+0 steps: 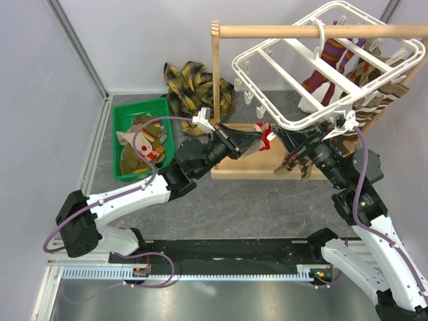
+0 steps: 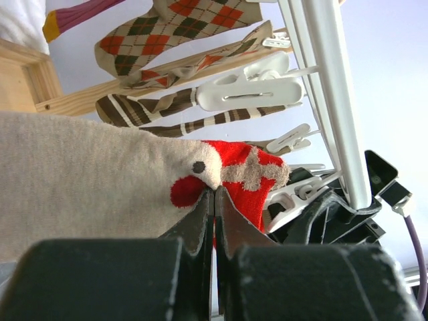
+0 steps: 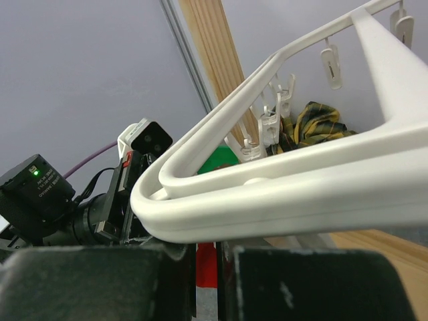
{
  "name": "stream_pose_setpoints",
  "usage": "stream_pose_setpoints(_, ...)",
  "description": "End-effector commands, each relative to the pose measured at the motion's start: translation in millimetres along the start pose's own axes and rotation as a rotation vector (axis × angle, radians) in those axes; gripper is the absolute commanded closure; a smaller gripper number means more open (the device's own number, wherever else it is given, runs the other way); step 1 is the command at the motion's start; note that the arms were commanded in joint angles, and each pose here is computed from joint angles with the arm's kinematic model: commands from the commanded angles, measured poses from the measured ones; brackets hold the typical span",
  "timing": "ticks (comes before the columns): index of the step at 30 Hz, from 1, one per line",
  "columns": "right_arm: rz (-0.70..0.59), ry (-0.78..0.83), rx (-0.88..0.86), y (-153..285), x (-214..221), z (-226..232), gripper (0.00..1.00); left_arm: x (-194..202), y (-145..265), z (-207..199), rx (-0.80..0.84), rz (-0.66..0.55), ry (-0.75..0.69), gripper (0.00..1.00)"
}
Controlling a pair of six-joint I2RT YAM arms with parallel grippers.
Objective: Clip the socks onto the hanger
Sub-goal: Clamp the sock onto the hanger.
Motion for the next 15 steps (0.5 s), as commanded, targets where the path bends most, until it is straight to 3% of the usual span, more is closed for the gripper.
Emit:
stream_pose_setpoints(1,0.054,-0.053,0.124,-2.8,16.7,-22.3,0.99,-15.2,-4.2,-31.4,0.088,-0.085,-0.03,0.98)
stream_pose_setpoints(15,0.005,-0.096,0.202,1.4,8.6,-26.8,0.99,-14.5,-0.7,-32.1,0.076,-0.119,-0.077,0.98)
Point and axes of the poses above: each gripper's point midway between its finger pads, its own y axis back along the fingers, its own z axis along the line the jaws close on, x = y × z, the point moved 5 cm from there along y, back along the fingers, and after that the axes turned 11 degrees about -y, right-handed, at the moved point
